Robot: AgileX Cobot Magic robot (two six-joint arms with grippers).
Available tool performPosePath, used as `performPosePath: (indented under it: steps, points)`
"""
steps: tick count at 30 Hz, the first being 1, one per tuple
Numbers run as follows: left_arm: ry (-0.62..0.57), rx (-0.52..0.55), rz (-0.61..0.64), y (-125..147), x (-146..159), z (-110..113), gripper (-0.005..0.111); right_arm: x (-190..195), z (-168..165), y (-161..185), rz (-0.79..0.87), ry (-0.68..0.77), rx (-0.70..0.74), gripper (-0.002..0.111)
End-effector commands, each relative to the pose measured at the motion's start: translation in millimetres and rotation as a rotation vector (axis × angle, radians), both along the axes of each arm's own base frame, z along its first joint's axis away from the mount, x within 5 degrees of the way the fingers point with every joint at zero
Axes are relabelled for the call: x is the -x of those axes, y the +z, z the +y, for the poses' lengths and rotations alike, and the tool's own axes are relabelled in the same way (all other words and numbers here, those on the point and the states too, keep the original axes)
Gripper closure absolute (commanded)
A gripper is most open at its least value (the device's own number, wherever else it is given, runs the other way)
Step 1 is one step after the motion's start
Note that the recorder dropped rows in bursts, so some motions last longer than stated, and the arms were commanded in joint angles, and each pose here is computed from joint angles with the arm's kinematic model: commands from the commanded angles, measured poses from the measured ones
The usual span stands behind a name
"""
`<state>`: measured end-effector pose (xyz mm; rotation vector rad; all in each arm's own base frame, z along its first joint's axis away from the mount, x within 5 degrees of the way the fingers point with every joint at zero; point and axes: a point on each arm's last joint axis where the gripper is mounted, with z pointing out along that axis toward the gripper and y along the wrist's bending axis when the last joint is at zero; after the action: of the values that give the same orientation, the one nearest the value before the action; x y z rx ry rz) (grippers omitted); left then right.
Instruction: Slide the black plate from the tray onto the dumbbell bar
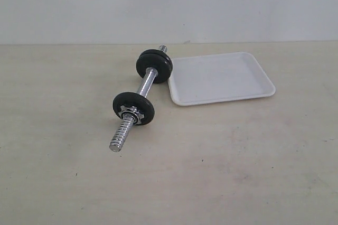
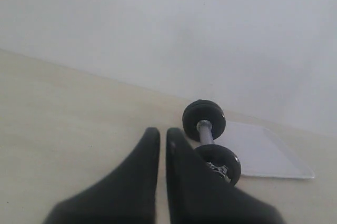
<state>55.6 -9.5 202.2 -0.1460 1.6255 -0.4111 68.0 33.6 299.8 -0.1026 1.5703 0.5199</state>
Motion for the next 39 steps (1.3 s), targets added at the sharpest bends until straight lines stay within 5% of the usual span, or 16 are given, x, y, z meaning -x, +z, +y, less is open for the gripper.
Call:
performPosePath:
  steps: [1, 8, 13, 20, 26, 30, 39]
  points:
    - [-0.001, 0.019, -0.01, 0, 0, 0, 0.102, 0, 0, -1, 0.003, 0.002, 0.005, 0.108]
    - [-0.007, 0.096, 0.011, 0, 0, -1, 0.102, 15, 0, 4, -0.043, 0.021, -0.098, 0.108]
    - [-0.005, 0.084, 0.017, -1, 0, -1, 0.102, 47, -5, 6, -0.252, -0.024, 0.096, 0.108]
    - [0.001, 0.052, 0.039, -4, 0, 0, 0.102, 42, -9, -6, -0.249, -0.08, 0.181, 0.108]
    - [-0.027, -0.308, 0.041, -10, 1, 0, 0.102, 22, -17, -51, -0.143, -0.18, 0.123, 0.108]
    - [-0.04, -0.441, 0.044, -12, 1, 1, 0.102, 15, -23, -74, -0.085, -0.241, 0.048, 0.108]
    - [-0.039, -0.471, 0.09, -16, 2, 2, 0.102, 15, -25, -73, -0.093, -0.263, 0.03, 0.108]
